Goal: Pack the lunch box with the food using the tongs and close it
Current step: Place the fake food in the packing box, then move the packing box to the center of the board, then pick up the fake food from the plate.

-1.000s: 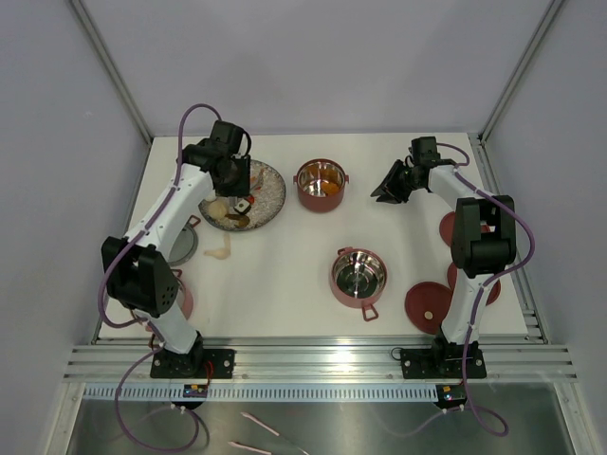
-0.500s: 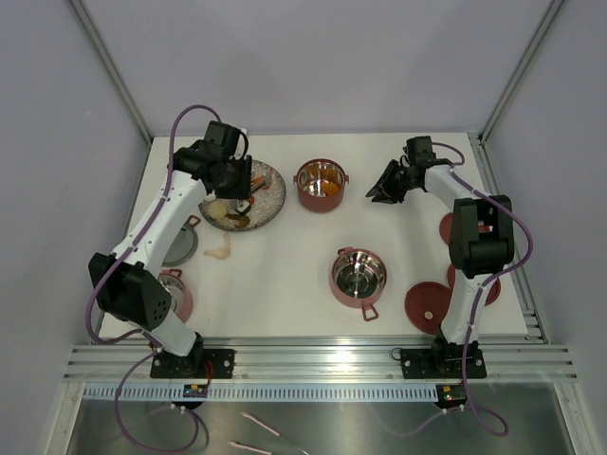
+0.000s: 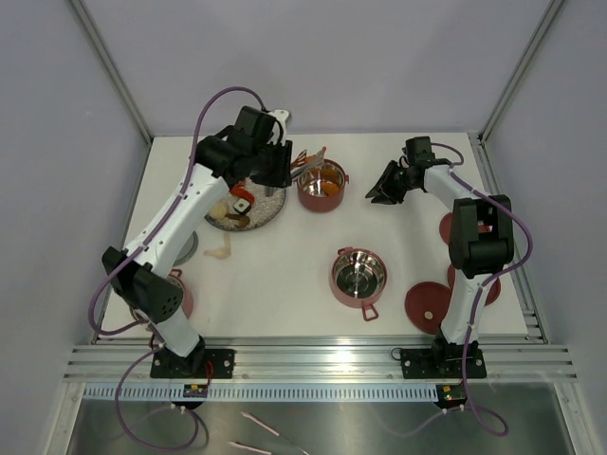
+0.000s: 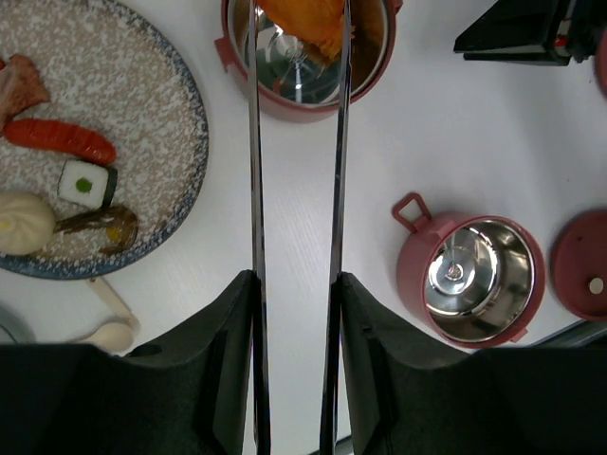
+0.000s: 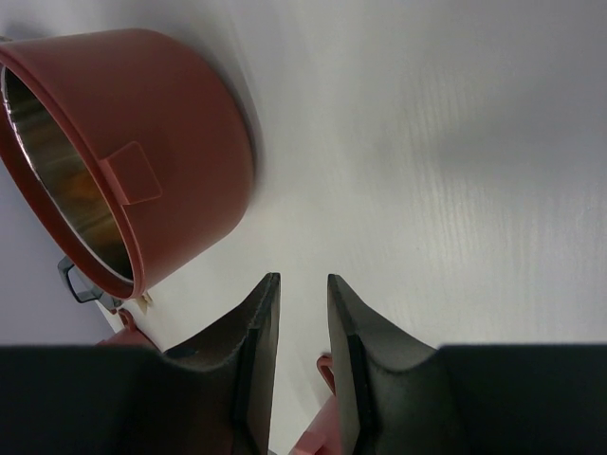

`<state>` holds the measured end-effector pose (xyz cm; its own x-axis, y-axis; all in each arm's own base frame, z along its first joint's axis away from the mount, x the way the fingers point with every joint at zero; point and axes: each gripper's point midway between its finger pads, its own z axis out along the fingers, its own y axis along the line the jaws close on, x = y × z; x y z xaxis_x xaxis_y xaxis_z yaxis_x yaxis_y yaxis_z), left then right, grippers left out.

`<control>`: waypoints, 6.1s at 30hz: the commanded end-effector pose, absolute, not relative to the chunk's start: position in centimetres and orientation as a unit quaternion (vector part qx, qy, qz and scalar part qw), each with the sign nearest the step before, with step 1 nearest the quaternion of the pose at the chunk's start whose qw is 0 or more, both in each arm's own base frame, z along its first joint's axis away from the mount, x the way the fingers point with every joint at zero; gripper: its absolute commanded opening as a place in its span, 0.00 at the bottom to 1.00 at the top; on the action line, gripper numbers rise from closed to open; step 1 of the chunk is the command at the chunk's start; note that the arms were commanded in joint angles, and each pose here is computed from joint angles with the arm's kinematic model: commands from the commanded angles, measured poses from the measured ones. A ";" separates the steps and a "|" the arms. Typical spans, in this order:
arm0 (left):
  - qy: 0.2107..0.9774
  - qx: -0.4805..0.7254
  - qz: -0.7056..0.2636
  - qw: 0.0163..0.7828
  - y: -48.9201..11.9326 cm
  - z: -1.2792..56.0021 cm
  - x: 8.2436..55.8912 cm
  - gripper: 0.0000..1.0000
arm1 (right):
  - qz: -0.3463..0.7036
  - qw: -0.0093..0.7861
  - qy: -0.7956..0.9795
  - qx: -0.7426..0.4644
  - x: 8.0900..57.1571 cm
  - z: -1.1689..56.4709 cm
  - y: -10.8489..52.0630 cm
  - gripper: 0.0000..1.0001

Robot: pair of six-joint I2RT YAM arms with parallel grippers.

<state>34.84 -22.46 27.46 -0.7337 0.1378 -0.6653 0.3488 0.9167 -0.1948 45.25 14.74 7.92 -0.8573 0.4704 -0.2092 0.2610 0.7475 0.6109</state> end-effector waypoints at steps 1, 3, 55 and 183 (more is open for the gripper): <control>0.906 0.147 -0.184 0.351 -25.4 28.1 36.3 0.00 | 0.305 0.201 0.912 0.188 45.4 10.7 15.2 0.34; 0.910 0.149 -0.180 0.342 -26.0 27.2 36.9 0.00 | 0.304 0.202 0.912 0.186 45.4 10.7 15.1 0.34; 0.921 0.147 -0.167 0.319 -26.0 24.2 37.1 0.15 | 0.300 0.198 0.916 0.180 45.3 10.2 15.2 0.34; 0.960 0.015 -0.001 0.278 -8.6 16.1 33.7 0.43 | 0.122 0.205 0.963 0.126 29.5 11.8 17.9 0.41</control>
<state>32.74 -8.16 15.79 -0.8645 0.0218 -0.5021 0.0099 0.9996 0.0262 28.57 17.67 10.29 -0.8975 0.2945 -0.3284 0.2089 0.9395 0.2716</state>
